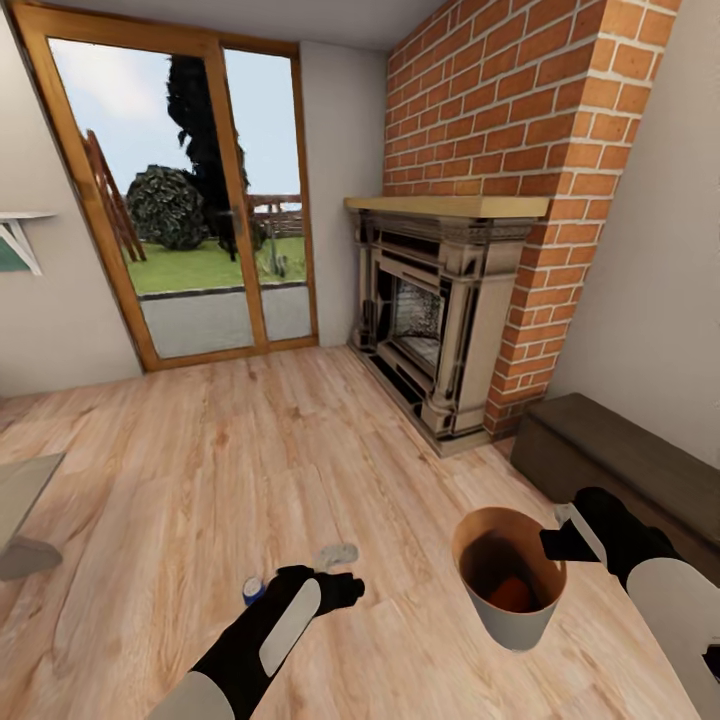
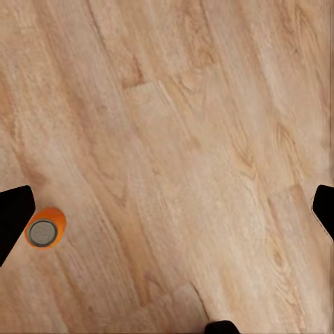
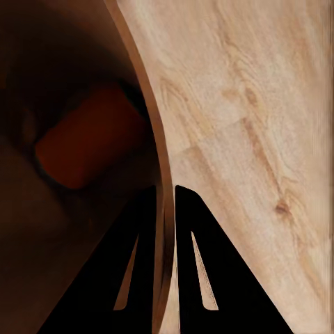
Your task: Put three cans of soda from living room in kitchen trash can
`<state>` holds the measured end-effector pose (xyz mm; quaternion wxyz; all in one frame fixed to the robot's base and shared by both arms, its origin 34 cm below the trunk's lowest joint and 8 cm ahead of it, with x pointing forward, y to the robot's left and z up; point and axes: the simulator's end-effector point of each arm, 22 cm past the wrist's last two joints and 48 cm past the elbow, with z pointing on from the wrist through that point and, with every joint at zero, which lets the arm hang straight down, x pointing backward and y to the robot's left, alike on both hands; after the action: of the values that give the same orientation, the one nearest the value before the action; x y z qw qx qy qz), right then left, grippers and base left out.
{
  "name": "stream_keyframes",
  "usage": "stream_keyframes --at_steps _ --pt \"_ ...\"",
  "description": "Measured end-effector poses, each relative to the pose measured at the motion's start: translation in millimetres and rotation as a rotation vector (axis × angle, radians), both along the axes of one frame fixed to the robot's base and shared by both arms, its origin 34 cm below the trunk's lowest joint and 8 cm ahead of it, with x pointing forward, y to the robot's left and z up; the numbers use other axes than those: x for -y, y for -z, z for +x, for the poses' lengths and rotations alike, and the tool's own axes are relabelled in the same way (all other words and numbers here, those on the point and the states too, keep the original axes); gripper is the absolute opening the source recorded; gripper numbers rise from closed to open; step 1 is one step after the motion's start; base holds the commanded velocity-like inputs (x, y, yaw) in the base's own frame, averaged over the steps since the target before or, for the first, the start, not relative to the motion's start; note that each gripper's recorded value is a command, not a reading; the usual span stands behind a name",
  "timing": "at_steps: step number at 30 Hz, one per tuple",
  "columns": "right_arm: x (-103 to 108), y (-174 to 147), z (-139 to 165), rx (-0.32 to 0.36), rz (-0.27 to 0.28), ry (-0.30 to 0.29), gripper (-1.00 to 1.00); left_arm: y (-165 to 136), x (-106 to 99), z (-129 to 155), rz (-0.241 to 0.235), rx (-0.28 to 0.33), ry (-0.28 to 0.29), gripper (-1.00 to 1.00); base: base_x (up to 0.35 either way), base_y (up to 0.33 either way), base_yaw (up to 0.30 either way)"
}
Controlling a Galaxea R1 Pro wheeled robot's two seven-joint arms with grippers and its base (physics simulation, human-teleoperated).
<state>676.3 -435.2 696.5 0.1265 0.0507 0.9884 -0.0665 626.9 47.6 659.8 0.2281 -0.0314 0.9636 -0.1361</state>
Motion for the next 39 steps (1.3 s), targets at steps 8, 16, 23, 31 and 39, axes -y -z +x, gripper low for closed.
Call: stream_keyframes --at_steps 8,16,23,31,39 --pt "-0.1 0.2 -0.3 0.001 0.005 0.003 -1.00 -1.3 -0.2 2.3 -0.003 0.010 -0.008 1.00 0.127 -0.051 -0.004" --pt "0.8 0.0 -0.4 0.000 0.001 0.002 -1.00 -0.9 -0.4 2.3 -0.003 0.010 -0.008 1.00 0.183 0.041 0.000" --pt "1.3 -0.2 -0.2 0.000 -0.001 0.002 -1.00 -1.2 0.0 2.5 -0.003 0.012 -0.008 1.00 0.200 -0.082 0.000" --pt "1.2 -0.2 -0.2 0.000 -0.001 0.002 -1.00 -1.7 -0.1 3.4 -0.003 0.016 -0.011 1.00 0.188 -0.130 0.000" --pt "-0.4 -0.1 0.1 0.002 0.007 0.004 -1.00 -3.1 -0.3 6.0 -0.006 0.027 -0.018 1.00 0.072 -0.021 0.000"
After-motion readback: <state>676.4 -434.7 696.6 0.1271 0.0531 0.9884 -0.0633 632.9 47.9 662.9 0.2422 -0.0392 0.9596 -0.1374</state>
